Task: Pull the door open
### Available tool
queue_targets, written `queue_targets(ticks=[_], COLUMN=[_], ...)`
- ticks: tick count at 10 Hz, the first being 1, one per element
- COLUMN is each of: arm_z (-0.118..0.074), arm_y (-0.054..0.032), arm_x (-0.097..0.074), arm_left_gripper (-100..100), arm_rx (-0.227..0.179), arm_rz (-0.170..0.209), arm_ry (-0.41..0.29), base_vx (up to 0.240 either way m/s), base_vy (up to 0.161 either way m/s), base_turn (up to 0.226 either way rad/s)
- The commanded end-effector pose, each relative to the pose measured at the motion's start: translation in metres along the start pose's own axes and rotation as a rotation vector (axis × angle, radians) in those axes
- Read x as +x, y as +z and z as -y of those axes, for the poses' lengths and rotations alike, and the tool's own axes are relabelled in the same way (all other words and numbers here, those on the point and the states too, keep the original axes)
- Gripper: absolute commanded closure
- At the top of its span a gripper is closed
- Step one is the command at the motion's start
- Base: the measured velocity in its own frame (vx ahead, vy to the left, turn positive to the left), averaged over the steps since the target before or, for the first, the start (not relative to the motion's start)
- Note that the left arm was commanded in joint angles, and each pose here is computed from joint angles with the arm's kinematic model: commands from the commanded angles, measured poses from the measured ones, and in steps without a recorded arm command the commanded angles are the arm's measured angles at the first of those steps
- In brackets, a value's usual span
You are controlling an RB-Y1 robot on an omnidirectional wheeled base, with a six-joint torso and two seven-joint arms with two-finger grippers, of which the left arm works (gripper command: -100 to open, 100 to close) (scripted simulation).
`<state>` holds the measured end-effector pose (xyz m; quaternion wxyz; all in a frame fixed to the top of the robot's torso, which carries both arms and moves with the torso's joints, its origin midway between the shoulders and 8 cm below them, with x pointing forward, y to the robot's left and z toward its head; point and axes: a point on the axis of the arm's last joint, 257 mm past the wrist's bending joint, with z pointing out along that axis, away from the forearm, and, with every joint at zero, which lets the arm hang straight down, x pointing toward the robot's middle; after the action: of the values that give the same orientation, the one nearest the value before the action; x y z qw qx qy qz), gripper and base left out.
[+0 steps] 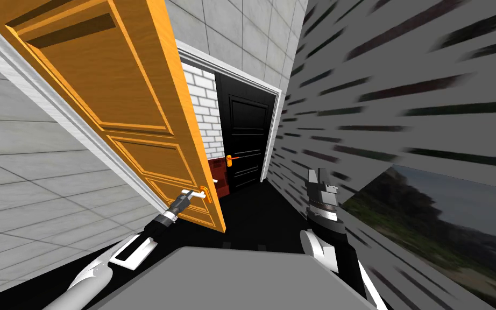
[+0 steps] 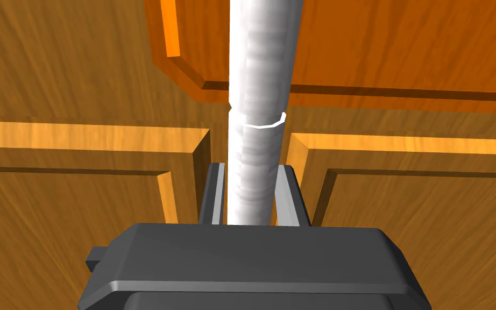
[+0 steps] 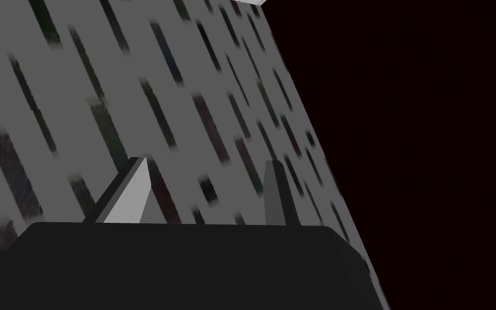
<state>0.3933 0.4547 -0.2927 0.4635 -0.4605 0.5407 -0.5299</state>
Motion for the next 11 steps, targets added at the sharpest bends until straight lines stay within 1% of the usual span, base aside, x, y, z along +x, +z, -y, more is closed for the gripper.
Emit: queue_targets(ticks=[1,6,8,9,10,11], arm_z=[0.0,0.0,0.0,0.001,-0.001,-0.001], arm_y=[-0.0036,-0.0256,-0.0307,-0.0283,-0.0338,-0.0357], arm_x=[0.004,0.006,0.006,0.0,0.001,0.001], arm_left_gripper=[100,100,100,100,100,100], arm_rx=[0.007,0.009,0.009,0.007,0.004,0.005], arm_rz=[-0.019,-0.063,-0.073,-0.06,-0.07,-0.077], arm_ry=[-0.005,-0.01,-0.012,-0.004,-0.005,-0.006], base_vx=[-0.213,-0.195,-0.16,-0.066,-0.173,-0.215], base_vy=[0.098,0.104,0.063,0.03,0.044,0.109], base_turn=[-0.194,-0.168,-0.092,-0.004,-0.139,-0.211])
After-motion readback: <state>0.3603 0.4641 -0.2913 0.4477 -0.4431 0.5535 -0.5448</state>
